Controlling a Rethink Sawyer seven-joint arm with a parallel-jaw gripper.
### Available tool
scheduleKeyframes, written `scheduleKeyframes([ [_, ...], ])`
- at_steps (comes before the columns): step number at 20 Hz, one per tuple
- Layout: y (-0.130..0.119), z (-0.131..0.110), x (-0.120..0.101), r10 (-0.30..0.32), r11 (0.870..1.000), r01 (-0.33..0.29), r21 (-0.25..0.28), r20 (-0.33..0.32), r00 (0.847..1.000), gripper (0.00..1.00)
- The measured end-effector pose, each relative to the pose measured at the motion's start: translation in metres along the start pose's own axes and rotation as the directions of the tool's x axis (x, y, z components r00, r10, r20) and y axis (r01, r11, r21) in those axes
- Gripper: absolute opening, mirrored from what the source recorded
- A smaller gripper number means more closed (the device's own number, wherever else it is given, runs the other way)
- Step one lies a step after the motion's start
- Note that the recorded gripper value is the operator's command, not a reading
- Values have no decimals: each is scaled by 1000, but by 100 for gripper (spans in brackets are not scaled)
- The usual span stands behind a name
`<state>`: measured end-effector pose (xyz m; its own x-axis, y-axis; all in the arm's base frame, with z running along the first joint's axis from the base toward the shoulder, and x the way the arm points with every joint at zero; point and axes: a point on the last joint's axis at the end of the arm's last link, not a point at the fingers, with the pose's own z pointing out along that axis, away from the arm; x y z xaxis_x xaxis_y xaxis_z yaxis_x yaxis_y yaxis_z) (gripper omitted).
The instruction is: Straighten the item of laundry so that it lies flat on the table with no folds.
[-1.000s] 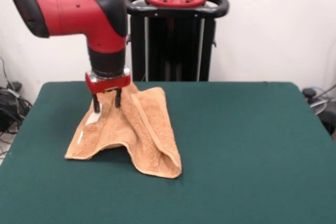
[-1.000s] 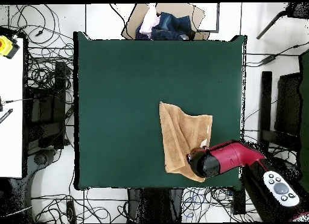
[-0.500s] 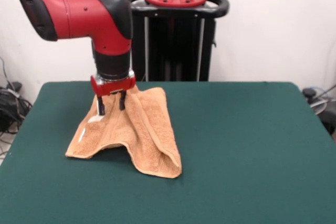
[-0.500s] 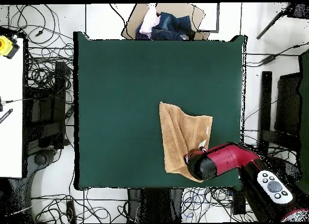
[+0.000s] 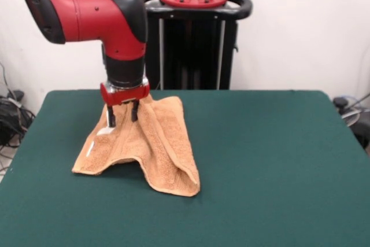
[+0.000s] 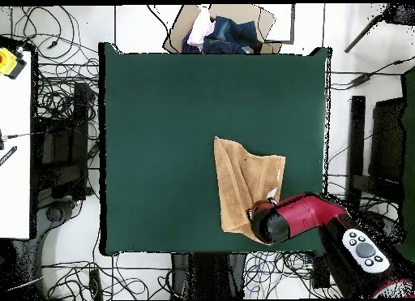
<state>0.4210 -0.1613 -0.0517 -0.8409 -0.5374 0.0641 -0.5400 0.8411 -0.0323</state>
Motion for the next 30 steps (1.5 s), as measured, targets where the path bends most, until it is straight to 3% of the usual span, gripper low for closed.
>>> scheduleKeyframes([
  [30, -3, 2, 4, 36, 999, -36, 0, 16, 999, 100],
])
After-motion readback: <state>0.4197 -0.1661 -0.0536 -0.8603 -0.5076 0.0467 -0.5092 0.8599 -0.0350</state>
